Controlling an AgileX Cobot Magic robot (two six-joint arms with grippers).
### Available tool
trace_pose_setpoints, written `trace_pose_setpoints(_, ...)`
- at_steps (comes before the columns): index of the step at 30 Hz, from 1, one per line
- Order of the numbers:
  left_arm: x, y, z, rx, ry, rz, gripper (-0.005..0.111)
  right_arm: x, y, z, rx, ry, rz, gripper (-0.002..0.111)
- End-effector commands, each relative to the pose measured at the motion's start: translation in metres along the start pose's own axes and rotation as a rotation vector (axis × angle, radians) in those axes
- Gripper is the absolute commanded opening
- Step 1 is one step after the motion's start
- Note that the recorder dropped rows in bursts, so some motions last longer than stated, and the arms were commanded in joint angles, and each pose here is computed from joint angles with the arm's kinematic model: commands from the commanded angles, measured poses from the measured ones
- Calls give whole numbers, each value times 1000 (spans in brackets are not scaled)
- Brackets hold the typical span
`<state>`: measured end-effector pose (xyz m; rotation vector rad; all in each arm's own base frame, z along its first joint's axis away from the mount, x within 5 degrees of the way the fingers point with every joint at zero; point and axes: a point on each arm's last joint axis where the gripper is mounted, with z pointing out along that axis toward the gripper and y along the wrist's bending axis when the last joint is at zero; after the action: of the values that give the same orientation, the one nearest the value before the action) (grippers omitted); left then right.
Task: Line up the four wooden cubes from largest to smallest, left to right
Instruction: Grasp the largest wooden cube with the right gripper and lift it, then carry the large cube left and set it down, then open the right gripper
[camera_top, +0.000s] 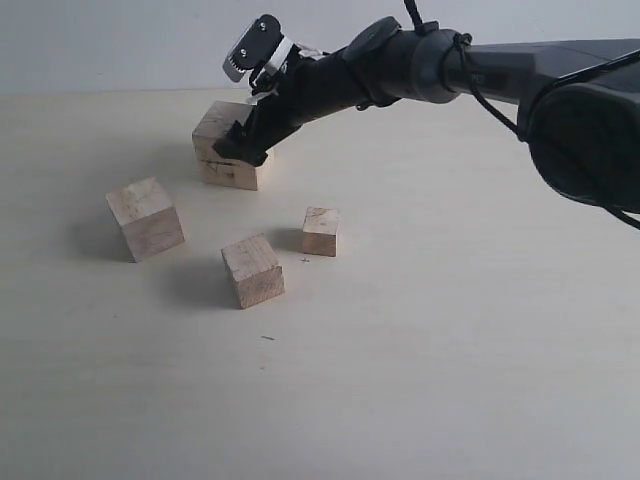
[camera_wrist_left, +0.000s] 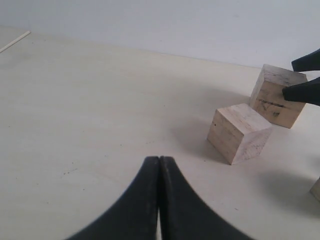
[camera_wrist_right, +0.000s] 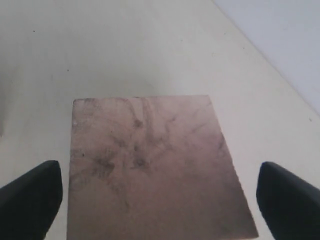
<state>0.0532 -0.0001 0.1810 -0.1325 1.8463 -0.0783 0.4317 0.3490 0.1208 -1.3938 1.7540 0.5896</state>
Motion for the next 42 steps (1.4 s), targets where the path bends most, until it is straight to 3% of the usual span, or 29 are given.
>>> trace_pose_setpoints(1, 0, 0, 0, 6, -7, 1, 0, 3, -5, 1, 6, -8, 15, 102)
trace_pose_setpoints(4, 0, 0, 0, 6, -7, 1, 0, 6, -7, 0, 1, -5, 20, 100)
trace_pose_setpoints(7, 0, 0, 0, 6, -7, 1, 0, 7, -6, 0, -20, -5, 23, 84)
trace_pose_setpoints(10, 0, 0, 0, 6, -7, 1, 0, 7, -2, -1, -61, -4, 30, 53)
trace_pose_setpoints(11, 0, 0, 0, 6, -7, 1, 0, 7, 1, -1, -94, -3, 31, 28)
trace_pose_setpoints(12, 0, 0, 0, 6, -7, 1, 0, 7, 2, -1, -108, -2, 31, 19)
trace_pose_setpoints(13, 0, 0, 0, 6, -7, 1, 0, 6, 6, -2, -153, -2, 32, 0)
trace_pose_setpoints(16, 0, 0, 0, 6, -7, 1, 0, -1, 10, -7, -196, -12, 22, 0)
trace_pose_setpoints(24, 0, 0, 0, 6, -7, 1, 0, -86, 14, -60, -150, -239, 47, 0)
trace_pose_setpoints(32, 0, 0, 0, 6, -7, 3, 0, -131, 100, -39, -278, -267, -69, 0)
trace_pose_setpoints(42, 0, 0, 0, 6, -7, 3, 0, -151, 173, -15, -288, -284, -184, 0)
